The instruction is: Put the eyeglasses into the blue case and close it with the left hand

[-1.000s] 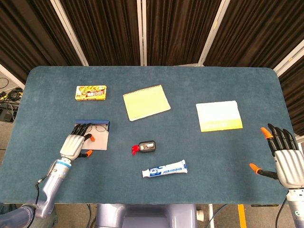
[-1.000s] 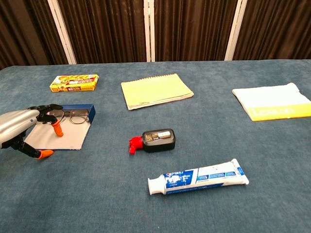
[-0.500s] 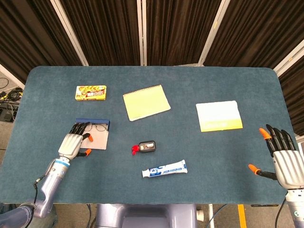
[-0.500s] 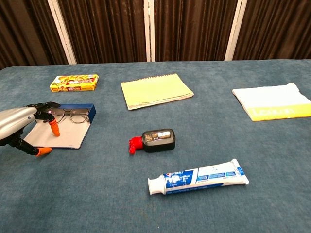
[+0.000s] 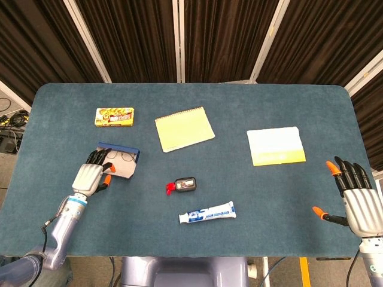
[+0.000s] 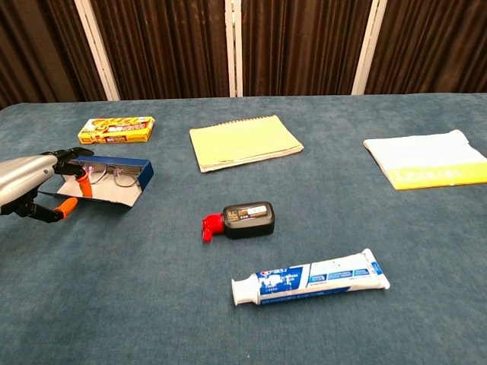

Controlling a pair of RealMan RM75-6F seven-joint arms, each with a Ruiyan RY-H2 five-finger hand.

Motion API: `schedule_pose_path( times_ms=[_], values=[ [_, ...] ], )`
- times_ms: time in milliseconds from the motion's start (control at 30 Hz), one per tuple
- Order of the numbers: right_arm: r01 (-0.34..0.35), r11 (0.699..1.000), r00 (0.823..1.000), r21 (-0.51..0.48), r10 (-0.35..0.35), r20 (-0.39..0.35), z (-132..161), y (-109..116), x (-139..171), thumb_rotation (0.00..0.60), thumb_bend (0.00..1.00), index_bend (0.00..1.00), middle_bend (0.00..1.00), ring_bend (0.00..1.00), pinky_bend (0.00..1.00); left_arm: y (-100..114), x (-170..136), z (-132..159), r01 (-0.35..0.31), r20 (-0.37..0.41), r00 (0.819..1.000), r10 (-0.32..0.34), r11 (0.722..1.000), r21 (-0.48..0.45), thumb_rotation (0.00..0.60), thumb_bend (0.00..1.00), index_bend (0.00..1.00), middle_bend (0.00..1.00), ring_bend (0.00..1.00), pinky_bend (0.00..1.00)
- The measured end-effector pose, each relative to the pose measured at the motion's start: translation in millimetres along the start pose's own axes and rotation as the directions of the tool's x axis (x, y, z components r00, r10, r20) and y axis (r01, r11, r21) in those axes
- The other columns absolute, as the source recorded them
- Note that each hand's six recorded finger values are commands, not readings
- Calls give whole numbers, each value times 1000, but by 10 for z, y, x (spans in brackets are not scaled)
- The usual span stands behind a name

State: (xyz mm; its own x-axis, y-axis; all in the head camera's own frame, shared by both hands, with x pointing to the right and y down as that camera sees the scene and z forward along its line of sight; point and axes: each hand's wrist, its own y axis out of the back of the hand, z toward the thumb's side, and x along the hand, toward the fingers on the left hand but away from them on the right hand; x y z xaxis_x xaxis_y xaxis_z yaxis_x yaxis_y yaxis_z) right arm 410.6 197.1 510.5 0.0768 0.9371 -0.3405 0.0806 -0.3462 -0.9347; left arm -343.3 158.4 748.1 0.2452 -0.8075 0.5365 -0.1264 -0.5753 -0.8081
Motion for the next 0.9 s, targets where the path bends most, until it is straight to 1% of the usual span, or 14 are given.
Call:
schedule_pose_path(
  times_ms=[167,333,500,600,900],
  values=[
    [-4,1000,1000,2,4,0,2,-11,-3,600,0,0,0,0,0,-32,16,11,6,-1,1000,-6,1000,9,600,590,468,0,0,0],
    [-7,1000,1000,4,7,-2,7,-23,-6,600,0,0,0,0,0,-98,36,35,15,-7,1000,-15,1000,0,600,591,521,0,0,0],
    [-7,1000,1000,4,7,0,5,-27,-9,600,0,0,0,0,0,-126,56,58,5,-5,1000,-5,1000,-12,600,590,645,0,0,0],
    [-7,1000,1000,3,7,-2,6,-24,-7,600,0,0,0,0,0,-56,22,69,-24,7,1000,24,1000,-9,600,589,685,0,0,0],
    [-4,1000,1000,-4,4,-10,27,-10,13,600,0,0,0,0,0,222,-168,67,-71,27,997,71,997,3,600,582,715,0,0,0]
  ],
)
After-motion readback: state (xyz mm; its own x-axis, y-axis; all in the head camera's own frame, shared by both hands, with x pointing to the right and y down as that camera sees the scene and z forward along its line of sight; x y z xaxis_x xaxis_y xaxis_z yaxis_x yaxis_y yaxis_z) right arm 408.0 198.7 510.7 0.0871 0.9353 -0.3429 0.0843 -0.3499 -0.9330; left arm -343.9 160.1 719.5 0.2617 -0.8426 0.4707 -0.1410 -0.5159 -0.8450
